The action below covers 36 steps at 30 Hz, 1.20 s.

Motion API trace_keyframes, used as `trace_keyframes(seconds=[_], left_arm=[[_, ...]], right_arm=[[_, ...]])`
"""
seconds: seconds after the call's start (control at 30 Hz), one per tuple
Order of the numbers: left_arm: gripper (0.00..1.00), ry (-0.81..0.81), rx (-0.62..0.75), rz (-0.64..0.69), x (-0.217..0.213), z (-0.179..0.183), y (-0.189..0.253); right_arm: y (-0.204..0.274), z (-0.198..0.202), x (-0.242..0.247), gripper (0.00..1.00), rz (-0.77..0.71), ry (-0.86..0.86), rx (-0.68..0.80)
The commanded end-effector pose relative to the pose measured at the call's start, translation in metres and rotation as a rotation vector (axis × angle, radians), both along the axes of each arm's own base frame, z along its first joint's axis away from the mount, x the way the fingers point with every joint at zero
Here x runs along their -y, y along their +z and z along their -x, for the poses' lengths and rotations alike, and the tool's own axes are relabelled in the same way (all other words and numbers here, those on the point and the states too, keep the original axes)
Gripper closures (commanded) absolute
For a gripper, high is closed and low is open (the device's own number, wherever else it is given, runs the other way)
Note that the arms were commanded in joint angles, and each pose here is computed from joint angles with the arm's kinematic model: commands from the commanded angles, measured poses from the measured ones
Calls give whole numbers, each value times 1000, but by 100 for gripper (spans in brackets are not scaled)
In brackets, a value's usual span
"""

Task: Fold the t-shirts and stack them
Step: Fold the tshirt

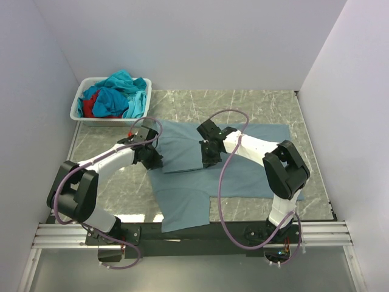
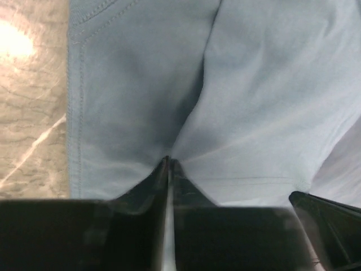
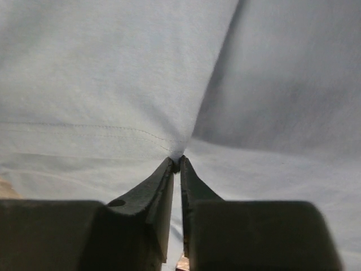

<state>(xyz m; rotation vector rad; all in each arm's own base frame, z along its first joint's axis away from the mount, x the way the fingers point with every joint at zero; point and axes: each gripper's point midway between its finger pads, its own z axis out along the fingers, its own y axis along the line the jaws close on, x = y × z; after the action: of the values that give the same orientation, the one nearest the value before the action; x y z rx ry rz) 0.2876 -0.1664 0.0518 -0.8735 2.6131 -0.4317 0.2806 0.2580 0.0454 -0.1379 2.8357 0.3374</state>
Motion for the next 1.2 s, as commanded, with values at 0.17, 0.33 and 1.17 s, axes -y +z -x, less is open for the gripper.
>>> trace_keyframes(seconds=[0.17,0.33,1.17], left_arm=[[30,-48,42,-69,-13,6,12],[1,-64,173,-53,-9,-13,57],[1,-143,216,-24,29,-179,15]], right_arm=[[17,7,8,37,6,9,27],[50,-14,26,15,58,-42,130],[1,-142,247,10,99,-523,134]])
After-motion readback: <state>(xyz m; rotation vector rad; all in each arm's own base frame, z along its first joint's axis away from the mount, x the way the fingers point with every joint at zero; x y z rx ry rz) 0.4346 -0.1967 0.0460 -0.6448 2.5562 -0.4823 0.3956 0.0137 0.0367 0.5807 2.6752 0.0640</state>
